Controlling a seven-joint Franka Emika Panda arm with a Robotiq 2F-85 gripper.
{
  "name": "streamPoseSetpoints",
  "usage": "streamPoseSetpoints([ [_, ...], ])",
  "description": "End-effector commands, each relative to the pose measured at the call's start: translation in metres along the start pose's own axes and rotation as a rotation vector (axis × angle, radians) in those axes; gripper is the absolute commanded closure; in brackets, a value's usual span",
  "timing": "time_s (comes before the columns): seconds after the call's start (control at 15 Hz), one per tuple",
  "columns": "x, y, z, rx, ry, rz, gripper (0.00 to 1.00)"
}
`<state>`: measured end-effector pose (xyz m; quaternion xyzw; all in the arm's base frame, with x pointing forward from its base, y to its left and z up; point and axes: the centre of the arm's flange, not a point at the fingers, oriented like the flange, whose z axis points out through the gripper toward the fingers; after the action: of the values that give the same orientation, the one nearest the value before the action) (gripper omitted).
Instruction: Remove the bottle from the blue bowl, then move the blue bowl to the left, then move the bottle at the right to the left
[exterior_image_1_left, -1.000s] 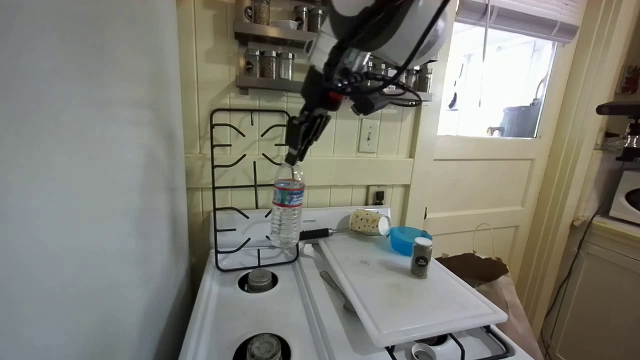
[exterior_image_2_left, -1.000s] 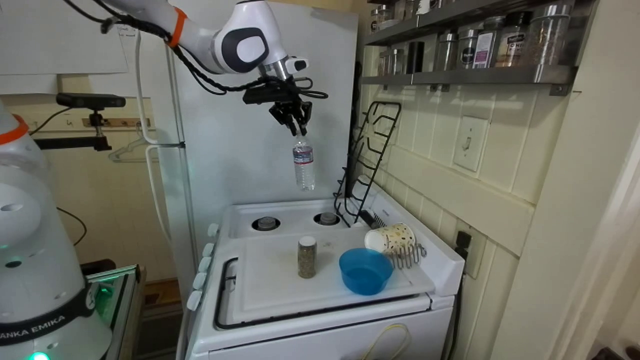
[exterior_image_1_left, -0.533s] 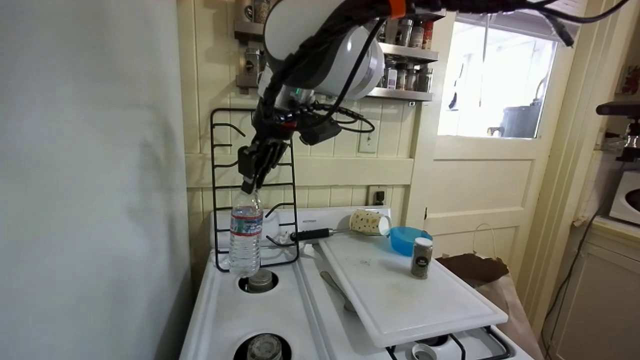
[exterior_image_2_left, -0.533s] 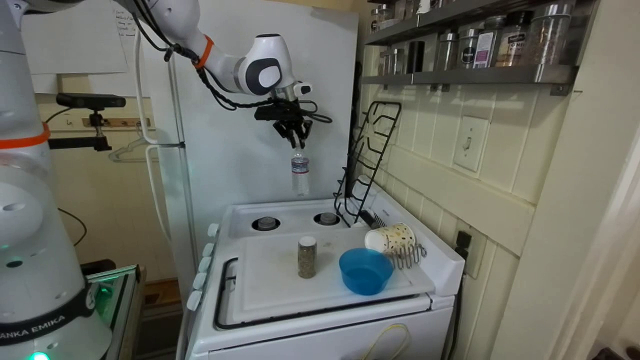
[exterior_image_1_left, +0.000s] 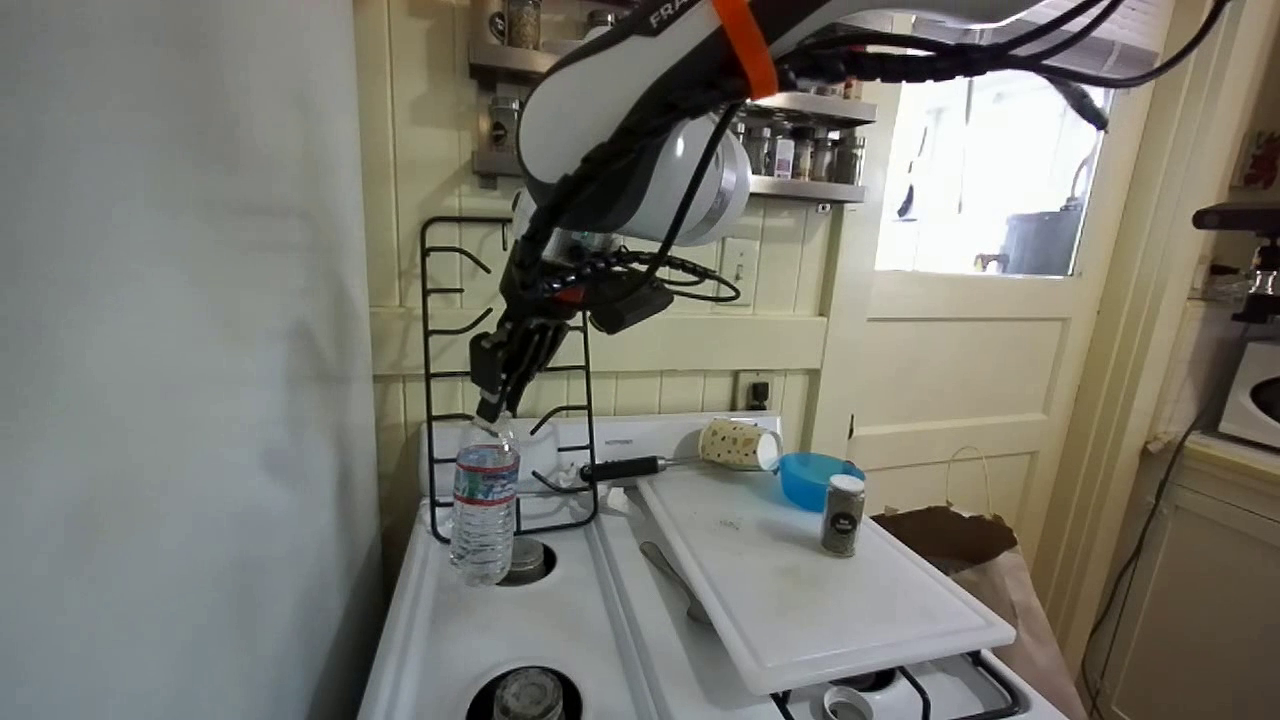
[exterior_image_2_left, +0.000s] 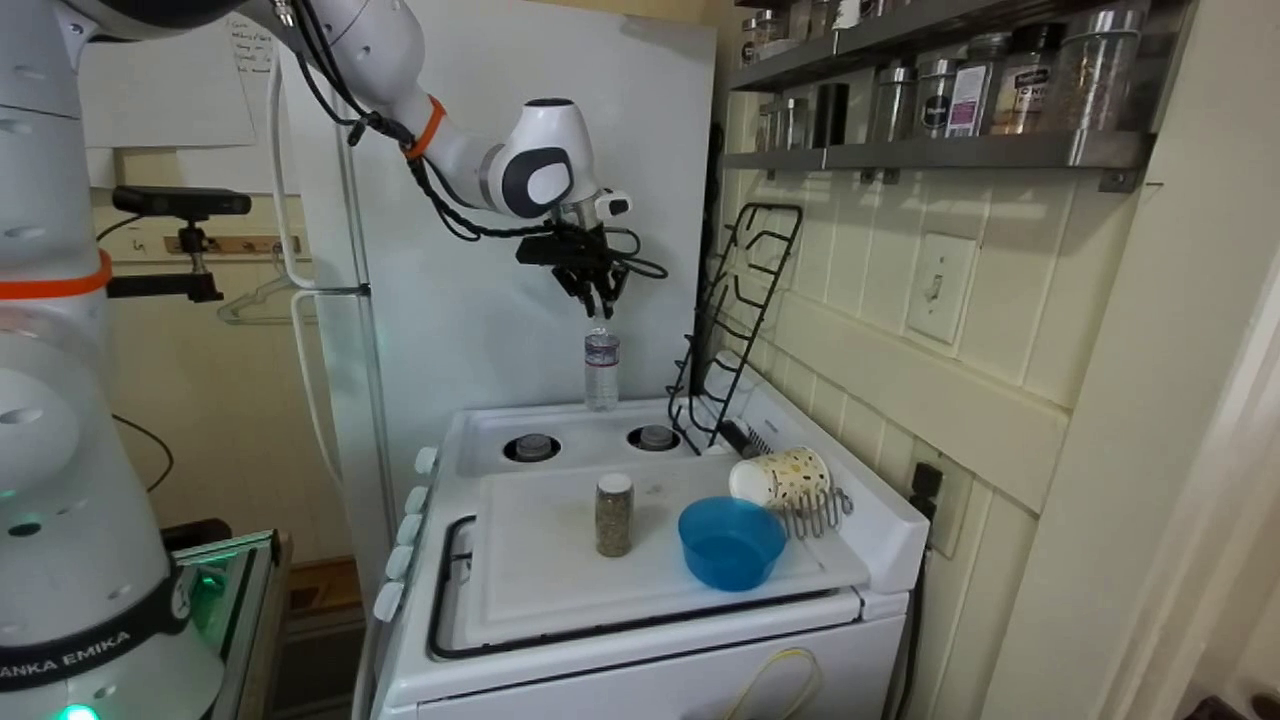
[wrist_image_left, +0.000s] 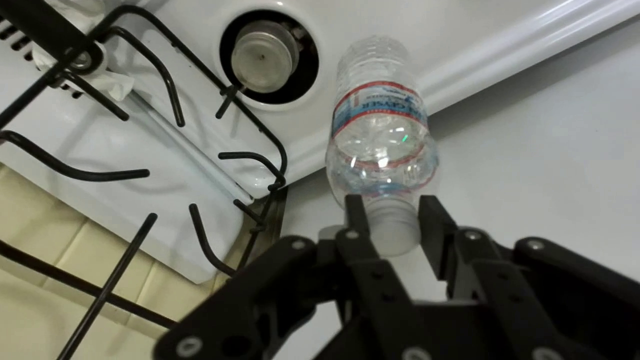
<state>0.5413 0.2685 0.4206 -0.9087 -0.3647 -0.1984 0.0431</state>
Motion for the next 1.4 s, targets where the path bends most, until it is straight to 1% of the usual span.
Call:
streamPoseSetpoints([
  [0.0, 0.001, -0.007, 0.013, 0.003, 0.041, -0.003, 0.92],
  [0.2, -0.001, -0.006, 0.021, -0.021, 0.025, -0.023, 0.92],
  [0.53, 0.000, -0.008, 0.028, -0.040, 0.007, -0.063, 0.92],
  [1.33, -0.002, -0.012, 0.044, -0.036, -0.028, -0.093, 0.92],
])
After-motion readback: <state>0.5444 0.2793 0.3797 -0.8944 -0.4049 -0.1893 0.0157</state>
